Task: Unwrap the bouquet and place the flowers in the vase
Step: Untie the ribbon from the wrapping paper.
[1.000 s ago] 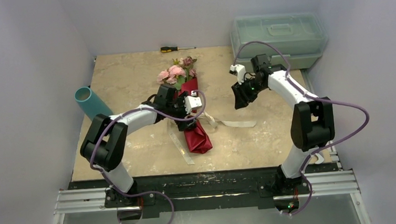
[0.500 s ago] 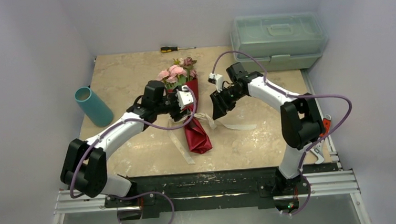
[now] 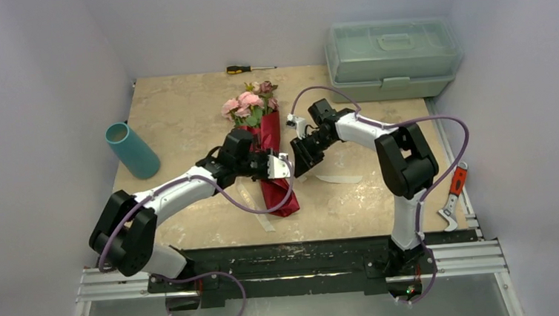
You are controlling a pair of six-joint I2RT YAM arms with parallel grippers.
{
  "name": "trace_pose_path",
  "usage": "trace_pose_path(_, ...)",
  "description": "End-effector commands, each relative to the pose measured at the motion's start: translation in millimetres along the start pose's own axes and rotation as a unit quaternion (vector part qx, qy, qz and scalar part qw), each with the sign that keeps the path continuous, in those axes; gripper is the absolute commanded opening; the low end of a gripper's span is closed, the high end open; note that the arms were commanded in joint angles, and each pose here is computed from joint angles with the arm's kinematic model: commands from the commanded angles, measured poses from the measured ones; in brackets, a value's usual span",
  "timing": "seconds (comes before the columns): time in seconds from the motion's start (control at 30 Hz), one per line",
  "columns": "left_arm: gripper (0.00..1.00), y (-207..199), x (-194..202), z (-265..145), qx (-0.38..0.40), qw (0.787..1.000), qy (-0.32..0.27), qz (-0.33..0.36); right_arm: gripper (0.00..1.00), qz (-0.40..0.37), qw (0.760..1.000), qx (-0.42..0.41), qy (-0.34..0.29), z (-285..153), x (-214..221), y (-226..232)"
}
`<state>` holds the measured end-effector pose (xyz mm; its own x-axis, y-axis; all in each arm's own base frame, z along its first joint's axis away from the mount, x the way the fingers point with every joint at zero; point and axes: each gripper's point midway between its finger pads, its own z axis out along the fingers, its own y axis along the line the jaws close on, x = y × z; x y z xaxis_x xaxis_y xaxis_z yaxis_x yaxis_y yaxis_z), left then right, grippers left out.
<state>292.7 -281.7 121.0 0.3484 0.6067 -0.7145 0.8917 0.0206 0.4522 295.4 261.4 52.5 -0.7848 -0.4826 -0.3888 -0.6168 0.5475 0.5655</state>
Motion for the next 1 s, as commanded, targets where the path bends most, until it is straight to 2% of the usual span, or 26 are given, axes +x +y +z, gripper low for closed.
trace_pose_path(0.0, 0.24, 1, 0, 13, 0.009, 0.998, -0.008, 0.059, 0.24, -0.015, 0.999, -0.008, -0.032, -6, -24, 8)
trace_pose_path(0.07, 0.24, -2, 3, 20, 0.018, 0.998, -0.006, 0.064, 0.12, -0.013, 0.999, -0.010, -0.035, -7, -26, 9)
trace_pose_path(0.2, 0.26, 3, 1, 35, 0.019, 0.995, -0.014, 0.095, 0.00, -0.014, 0.999, -0.010, -0.038, -8, -28, 10)
trace_pose_path(0.63, 0.31, 10, 1, 63, 0.032, 0.992, -0.013, 0.121, 0.00, -0.017, 0.999, -0.008, -0.038, -12, -28, 11)
trace_pose_path(0.97, 0.33, 8, 17, 78, 0.044, 0.992, 0.008, 0.116, 0.00, -0.011, 0.999, -0.005, -0.043, -23, -33, 1)
